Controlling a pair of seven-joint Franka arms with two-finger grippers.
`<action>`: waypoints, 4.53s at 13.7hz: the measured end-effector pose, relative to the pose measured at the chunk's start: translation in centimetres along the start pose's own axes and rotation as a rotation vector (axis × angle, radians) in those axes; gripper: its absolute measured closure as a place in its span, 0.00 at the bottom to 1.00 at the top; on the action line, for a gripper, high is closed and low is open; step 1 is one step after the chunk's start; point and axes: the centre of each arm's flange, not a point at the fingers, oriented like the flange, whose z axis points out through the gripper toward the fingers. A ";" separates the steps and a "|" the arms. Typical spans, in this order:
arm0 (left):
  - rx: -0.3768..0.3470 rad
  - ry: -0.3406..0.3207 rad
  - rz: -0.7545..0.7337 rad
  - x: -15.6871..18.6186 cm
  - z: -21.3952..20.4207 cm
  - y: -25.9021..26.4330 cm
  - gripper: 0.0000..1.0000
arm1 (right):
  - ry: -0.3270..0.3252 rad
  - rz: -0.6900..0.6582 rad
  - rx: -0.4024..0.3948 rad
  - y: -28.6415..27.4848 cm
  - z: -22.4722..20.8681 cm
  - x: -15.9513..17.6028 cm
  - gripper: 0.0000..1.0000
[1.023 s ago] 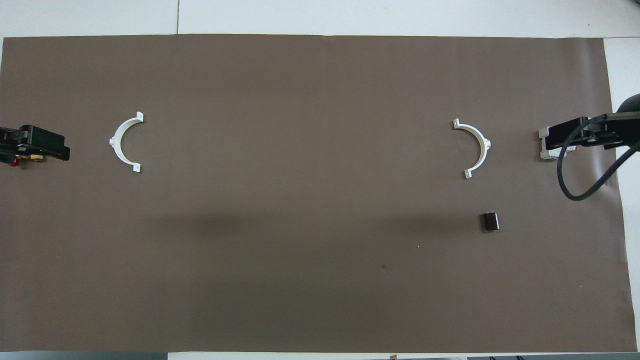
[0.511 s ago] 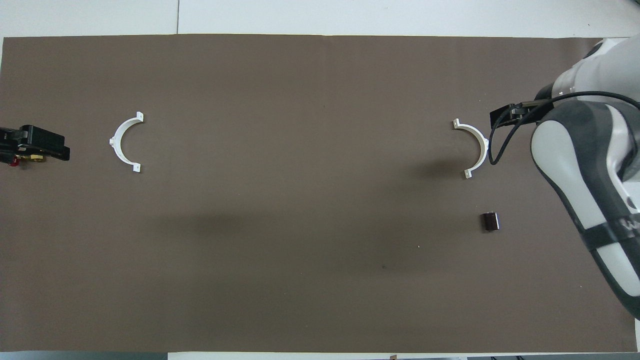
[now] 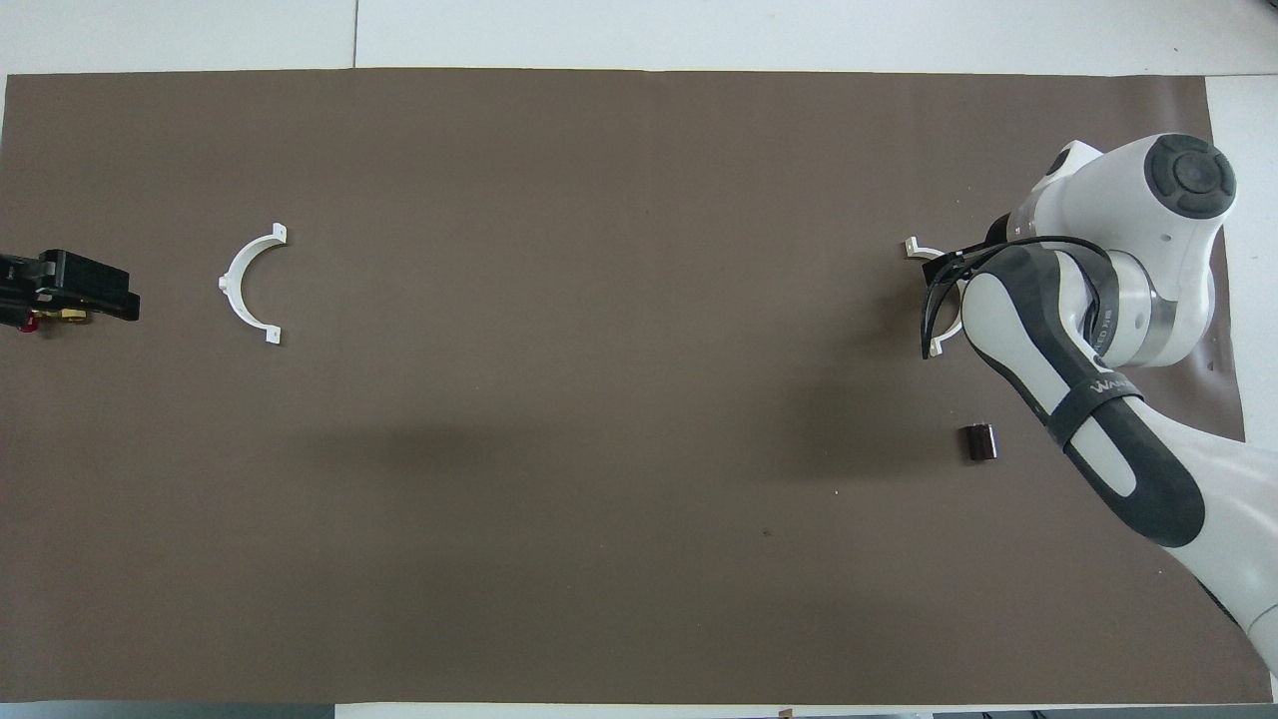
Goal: Assemble drain pipe with both arms
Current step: 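Reach the right gripper to the white clamp half nearer it, then grasp the white clamp half and carry it toward the table centre, then set the clamp half down at centre while the left gripper grasps the other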
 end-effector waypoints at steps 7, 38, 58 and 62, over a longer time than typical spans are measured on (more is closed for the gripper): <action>0.000 0.000 0.000 0.0 0.0 0.0 0.00 | 0.003 -0.049 -0.004 1.3 2.2 -1.8 0.38; 0.000 -0.031 0.003 -0.7 -0.1 0.2 0.00 | -0.006 0.125 0.018 -30.0 1.0 3.2 0.79; 0.013 0.265 0.030 6.7 26.2 -2.0 0.11 | -0.031 0.258 -0.012 -22.9 -18.2 2.9 0.00; 0.016 0.233 -0.003 6.7 29.2 -4.6 0.19 | -0.052 0.333 -0.026 -15.6 -29.0 -1.7 0.00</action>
